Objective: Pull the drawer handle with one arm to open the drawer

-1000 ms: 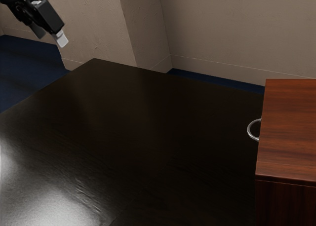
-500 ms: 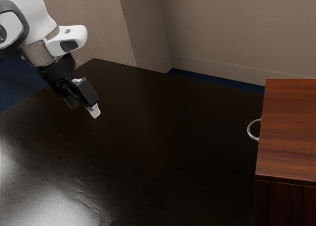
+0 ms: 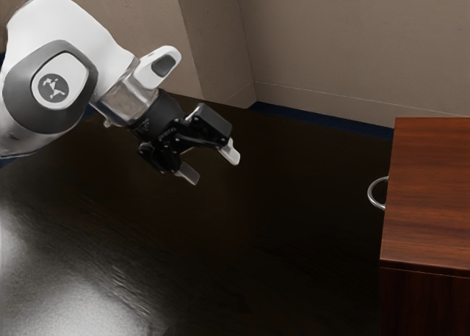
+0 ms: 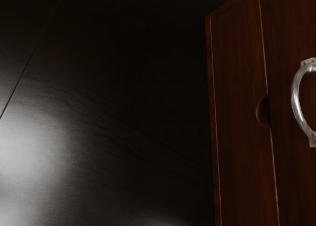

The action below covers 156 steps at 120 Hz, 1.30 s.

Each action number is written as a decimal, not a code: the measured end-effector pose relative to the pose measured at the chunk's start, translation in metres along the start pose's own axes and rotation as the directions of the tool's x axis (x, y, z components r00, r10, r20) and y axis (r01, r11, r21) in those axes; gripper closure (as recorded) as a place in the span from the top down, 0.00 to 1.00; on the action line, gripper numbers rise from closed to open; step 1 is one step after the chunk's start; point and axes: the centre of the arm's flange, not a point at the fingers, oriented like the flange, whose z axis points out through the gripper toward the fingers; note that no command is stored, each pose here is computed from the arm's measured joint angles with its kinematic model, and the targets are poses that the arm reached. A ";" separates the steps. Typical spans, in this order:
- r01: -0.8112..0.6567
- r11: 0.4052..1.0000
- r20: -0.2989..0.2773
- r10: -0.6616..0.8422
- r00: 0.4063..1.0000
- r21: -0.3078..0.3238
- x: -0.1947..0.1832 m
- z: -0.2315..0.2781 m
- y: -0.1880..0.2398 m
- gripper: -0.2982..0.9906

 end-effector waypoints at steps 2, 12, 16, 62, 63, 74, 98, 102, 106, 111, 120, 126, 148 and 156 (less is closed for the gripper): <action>0.010 1.000 0.002 -0.010 1.000 -0.006 -0.001 0.002 0.002 0.77; 0.061 0.998 0.021 -0.060 0.998 -0.018 -0.001 0.007 0.003 0.77; 0.082 0.996 0.035 -0.081 0.996 -0.018 0.000 0.012 0.001 0.77; 0.160 0.987 0.147 -0.158 0.976 0.004 0.004 0.072 0.034 0.77; 0.160 0.987 0.149 -0.158 0.976 0.005 0.003 0.073 0.035 0.77; 0.177 0.984 0.167 -0.177 0.970 0.017 0.006 0.091 0.036 0.77; 0.210 0.978 0.131 -0.207 0.970 -0.009 0.047 0.107 0.044 0.77; 0.213 0.977 0.127 -0.210 0.969 -0.013 0.051 0.109 0.045 0.77; 0.215 0.977 0.126 -0.211 0.969 -0.015 0.054 0.113 0.047 0.77; 0.211 0.977 0.128 -0.207 0.970 -0.019 0.055 0.119 0.053 0.77; 0.193 0.981 0.138 -0.188 0.972 -0.026 0.053 0.132 0.069 0.77; 0.183 0.983 0.145 -0.177 0.973 -0.030 0.051 0.139 0.078 0.77; 0.188 0.982 0.152 -0.181 0.972 -0.029 0.052 0.153 0.084 0.77; 0.191 0.981 0.151 -0.184 0.971 -0.030 0.054 0.156 0.085 0.77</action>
